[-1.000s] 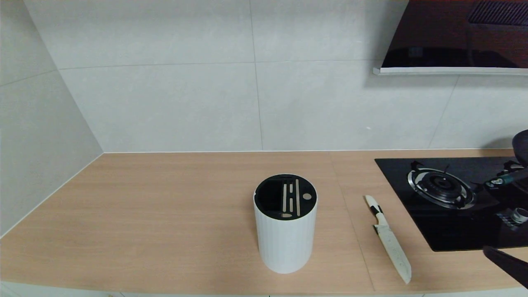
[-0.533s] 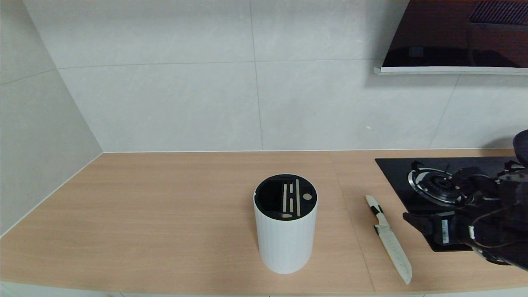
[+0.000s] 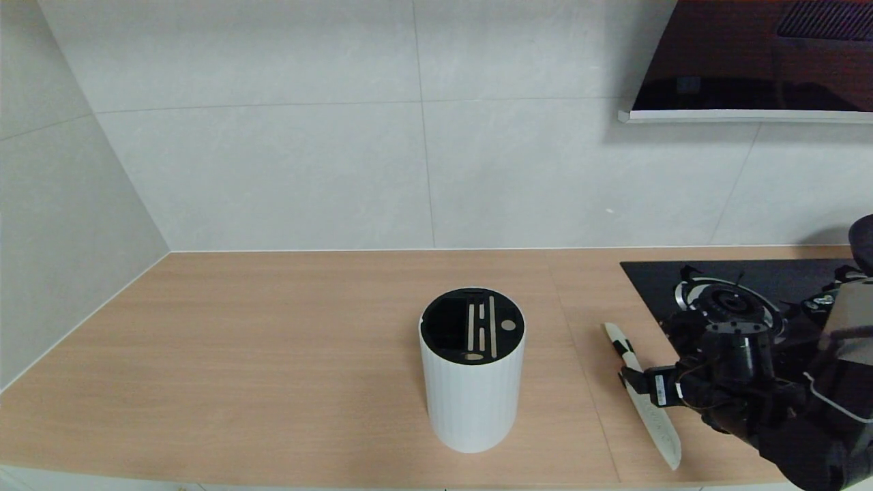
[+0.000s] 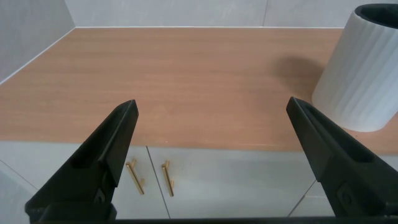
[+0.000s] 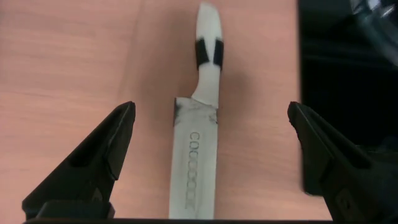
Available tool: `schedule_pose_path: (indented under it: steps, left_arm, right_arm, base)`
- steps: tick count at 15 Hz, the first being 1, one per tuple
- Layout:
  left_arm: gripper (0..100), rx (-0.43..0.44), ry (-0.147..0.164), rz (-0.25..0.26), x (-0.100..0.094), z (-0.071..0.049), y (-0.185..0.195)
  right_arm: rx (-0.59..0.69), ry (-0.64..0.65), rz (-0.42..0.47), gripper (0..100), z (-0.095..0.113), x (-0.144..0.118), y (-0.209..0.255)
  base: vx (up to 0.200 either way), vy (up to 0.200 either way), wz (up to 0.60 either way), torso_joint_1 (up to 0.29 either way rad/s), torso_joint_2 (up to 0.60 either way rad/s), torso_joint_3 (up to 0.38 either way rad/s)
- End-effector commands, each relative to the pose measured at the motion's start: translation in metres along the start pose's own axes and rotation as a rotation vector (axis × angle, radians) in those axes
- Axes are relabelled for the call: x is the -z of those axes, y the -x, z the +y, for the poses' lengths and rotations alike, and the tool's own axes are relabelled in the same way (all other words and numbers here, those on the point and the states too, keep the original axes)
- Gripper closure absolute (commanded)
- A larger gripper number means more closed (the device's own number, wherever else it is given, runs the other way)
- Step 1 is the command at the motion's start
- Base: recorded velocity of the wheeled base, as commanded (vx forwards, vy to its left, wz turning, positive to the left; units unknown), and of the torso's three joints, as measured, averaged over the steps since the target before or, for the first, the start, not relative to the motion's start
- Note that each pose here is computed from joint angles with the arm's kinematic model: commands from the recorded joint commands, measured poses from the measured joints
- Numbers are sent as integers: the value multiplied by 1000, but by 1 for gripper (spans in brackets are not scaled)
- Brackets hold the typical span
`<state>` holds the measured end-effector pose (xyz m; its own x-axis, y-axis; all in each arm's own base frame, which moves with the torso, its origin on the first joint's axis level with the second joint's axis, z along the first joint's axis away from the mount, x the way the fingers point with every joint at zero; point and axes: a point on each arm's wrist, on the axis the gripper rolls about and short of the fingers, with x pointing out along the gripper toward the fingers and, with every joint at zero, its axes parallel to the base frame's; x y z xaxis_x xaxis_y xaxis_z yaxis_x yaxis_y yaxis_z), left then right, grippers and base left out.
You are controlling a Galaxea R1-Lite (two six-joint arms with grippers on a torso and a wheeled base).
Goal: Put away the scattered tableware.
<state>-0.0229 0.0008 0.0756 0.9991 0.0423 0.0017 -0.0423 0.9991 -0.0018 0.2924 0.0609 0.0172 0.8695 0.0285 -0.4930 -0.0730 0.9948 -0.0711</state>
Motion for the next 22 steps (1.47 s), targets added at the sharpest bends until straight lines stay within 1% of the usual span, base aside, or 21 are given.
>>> schedule_pose_path:
  steps: [1, 4, 9, 19, 20, 22]
  left_arm:
    - [0, -1, 0, 0, 0, 0, 0]
    - [0, -1, 0, 0, 0, 0, 0]
    - [0, -1, 1, 0, 0, 0, 0]
    - [0, -1, 0, 0, 0, 0, 0]
    - [0, -1, 1, 2, 0, 0, 0]
    - [0, -1, 1, 0, 0, 0, 0]
  right_arm:
    - [3, 13, 85, 0, 4, 28, -24]
    - [4, 3, 61, 0, 5, 28, -31]
    - [-1, -82, 35, 0, 7, 23, -40]
    - [-13, -74, 46, 0, 13, 28, -45]
    - [-13, -73, 49, 100, 13, 29, -45]
    - [-12, -73, 54, 100, 13, 31, -46]
  base:
    - [0, 0, 0, 0, 0, 0]
    - [0, 0, 0, 0, 0, 0]
    - [0, 0, 0, 0, 0, 0]
    - [0, 0, 0, 0, 0, 0]
    - [0, 0, 0, 0, 0, 0]
    - [0, 0, 0, 0, 0, 0]
